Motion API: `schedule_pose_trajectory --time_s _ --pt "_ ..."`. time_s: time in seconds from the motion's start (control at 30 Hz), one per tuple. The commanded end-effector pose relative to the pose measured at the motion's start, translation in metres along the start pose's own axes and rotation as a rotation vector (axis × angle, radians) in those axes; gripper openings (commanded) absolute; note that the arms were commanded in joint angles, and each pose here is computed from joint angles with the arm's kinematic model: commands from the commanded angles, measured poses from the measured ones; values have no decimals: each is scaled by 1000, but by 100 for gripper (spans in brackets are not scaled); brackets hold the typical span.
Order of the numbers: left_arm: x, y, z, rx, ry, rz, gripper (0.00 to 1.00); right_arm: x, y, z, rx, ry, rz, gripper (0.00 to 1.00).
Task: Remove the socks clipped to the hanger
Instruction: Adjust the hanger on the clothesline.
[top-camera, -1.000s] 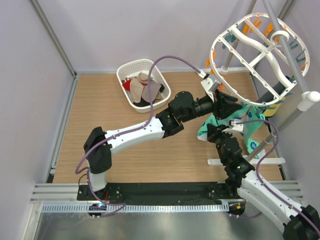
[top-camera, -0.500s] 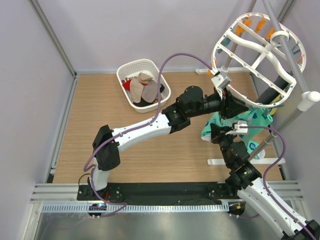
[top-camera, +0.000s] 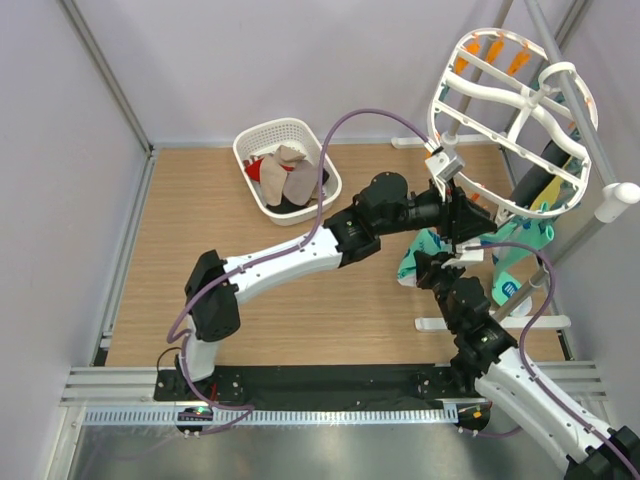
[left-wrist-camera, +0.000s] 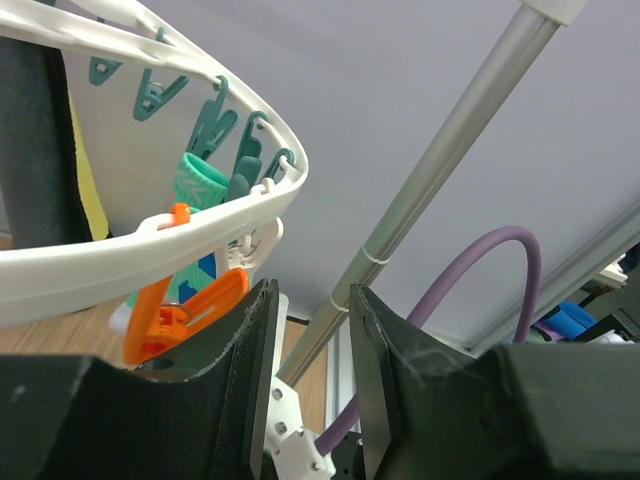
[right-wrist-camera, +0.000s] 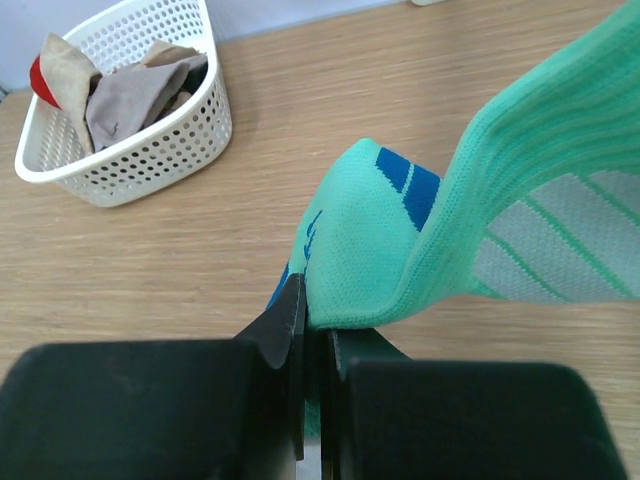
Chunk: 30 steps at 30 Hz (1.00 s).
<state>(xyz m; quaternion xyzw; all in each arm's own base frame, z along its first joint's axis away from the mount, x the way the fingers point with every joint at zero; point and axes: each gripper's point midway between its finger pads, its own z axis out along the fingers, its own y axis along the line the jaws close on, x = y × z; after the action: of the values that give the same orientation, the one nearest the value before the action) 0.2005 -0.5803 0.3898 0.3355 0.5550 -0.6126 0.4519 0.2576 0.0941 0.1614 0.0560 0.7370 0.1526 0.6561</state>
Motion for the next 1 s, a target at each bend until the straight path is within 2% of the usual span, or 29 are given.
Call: schedule_pose_trajectory --time_s 0.0,0.17,0.27,0.3,0.37,0.4,0.47,0.63,0.7,0.8,0.87,0.9,0.93,0.97 --pt "-57 -27 -17 10 -119 70 39 -40 20 4 -57 -101 39 1" --pt "-83 -13 -46 -141 -188 89 40 -53 27 14 -49 -98 -12 1" --pt "-104 11 -65 -229 -228 89 44 -60 30 22 -40 -91 -42 1" --pt "-114 31 -73 -265 -240 87 45 -64 32 24 -41 -95 -47 1" --pt "-128 40 -78 -244 -247 59 45 -66 37 31 -42 -87 -51 1" --pt "-131 62 -82 -267 -249 46 45 -68 41 35 -49 -90 -47 1" --pt "-136 68 -80 -217 -255 23 45 -75 48 40 -61 -93 -43 1" --pt "-140 108 -64 -206 -233 54 46 -82 68 62 -99 -78 -90 1" --pt "-155 118 -68 -214 -251 46 46 -80 69 72 -83 -61 -118 1" --pt "-179 130 -99 -297 -308 41 45 -89 74 88 -64 -73 -142 1" --pt "-195 133 -124 -388 -356 74 52 -101 82 97 -70 -95 -159 1" --pt "-186 151 -137 -487 -350 97 52 -94 83 106 -63 -75 -177 1" --pt "-204 134 -153 -506 -385 126 52 -102 87 112 -64 -87 -180 1" --pt "-208 137 -164 -553 -391 138 52 -104 91 117 -69 -87 -192 1"
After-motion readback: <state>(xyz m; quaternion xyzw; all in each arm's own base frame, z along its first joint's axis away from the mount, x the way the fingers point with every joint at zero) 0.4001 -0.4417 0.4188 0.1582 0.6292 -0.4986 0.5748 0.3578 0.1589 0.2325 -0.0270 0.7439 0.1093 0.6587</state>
